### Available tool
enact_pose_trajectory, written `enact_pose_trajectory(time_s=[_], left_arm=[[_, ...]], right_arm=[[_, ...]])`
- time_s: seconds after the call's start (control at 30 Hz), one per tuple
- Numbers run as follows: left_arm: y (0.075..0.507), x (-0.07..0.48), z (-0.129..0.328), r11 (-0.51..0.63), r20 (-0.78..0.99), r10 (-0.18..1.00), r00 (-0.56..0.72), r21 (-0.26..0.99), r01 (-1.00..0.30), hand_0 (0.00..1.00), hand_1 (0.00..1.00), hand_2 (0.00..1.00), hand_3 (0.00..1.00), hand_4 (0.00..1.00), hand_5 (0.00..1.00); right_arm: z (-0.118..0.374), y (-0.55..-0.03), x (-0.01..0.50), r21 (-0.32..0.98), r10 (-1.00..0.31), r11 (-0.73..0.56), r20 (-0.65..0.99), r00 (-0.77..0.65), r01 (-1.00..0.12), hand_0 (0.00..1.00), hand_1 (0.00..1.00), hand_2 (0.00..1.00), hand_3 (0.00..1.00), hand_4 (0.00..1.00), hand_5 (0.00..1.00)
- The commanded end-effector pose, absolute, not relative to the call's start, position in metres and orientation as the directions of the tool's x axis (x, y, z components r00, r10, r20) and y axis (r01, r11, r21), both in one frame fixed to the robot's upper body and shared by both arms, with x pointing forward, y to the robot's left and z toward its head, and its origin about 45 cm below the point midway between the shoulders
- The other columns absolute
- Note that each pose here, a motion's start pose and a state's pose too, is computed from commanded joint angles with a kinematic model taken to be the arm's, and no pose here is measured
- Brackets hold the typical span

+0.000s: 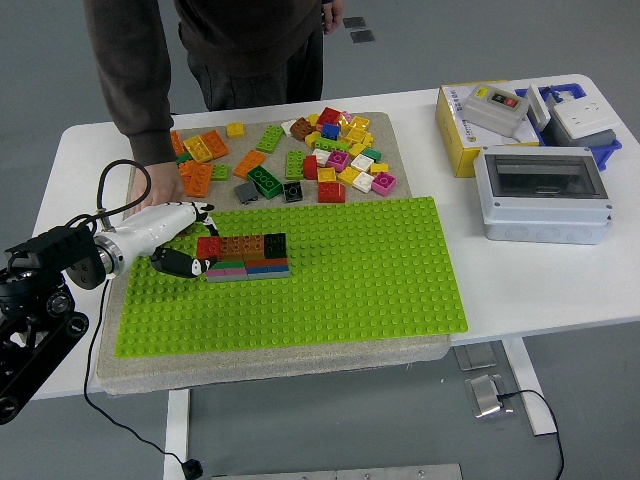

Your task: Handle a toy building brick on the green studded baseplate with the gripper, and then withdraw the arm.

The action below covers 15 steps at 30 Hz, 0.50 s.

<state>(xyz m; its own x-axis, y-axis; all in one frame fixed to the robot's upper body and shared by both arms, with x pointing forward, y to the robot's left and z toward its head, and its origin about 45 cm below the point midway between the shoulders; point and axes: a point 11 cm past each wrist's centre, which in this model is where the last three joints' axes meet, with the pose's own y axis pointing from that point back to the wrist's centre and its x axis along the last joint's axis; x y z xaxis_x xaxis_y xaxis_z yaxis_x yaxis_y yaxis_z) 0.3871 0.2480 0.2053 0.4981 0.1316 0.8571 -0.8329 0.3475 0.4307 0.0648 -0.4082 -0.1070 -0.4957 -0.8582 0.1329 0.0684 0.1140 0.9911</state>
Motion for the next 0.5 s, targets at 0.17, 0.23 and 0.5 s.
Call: enact_pose_trajectory(time_s=[0.17, 0.23, 0.5], left_arm=[[0.2502, 0.3899, 0.2034, 0.340, 0.855, 0.144, 0.499, 0.430, -0.836, 0.998, 0.998, 0.997, 0.609, 0.620, 0.260], [0.2509, 0.3902, 0.2034, 0.339, 0.854, 0.145, 0.499, 0.431, -0.836, 0.998, 0.998, 0.997, 0.609, 0.620, 0.260], [0.2501, 0.3888, 0.2028, 0.341, 0.850, 0.137, 0.509, 0.441, -0.830, 0.998, 0.998, 0.994, 0.607, 0.642, 0.276]], right_arm=[[-0.1072, -0.4073, 0.0659, 0.991, -0.859, 0.114, 0.130, -0.495, 0.064, 0.638, 0.575, 0.551, 0.797, 0.685, 0.998], [-0.1072, -0.4071, 0.0665, 0.992, -0.859, 0.113, 0.129, -0.496, 0.062, 0.638, 0.575, 0.551, 0.797, 0.685, 0.998], [-0.1074, -0.4067, 0.0667, 0.992, -0.858, 0.113, 0.127, -0.498, 0.059, 0.638, 0.575, 0.551, 0.799, 0.684, 0.998]])
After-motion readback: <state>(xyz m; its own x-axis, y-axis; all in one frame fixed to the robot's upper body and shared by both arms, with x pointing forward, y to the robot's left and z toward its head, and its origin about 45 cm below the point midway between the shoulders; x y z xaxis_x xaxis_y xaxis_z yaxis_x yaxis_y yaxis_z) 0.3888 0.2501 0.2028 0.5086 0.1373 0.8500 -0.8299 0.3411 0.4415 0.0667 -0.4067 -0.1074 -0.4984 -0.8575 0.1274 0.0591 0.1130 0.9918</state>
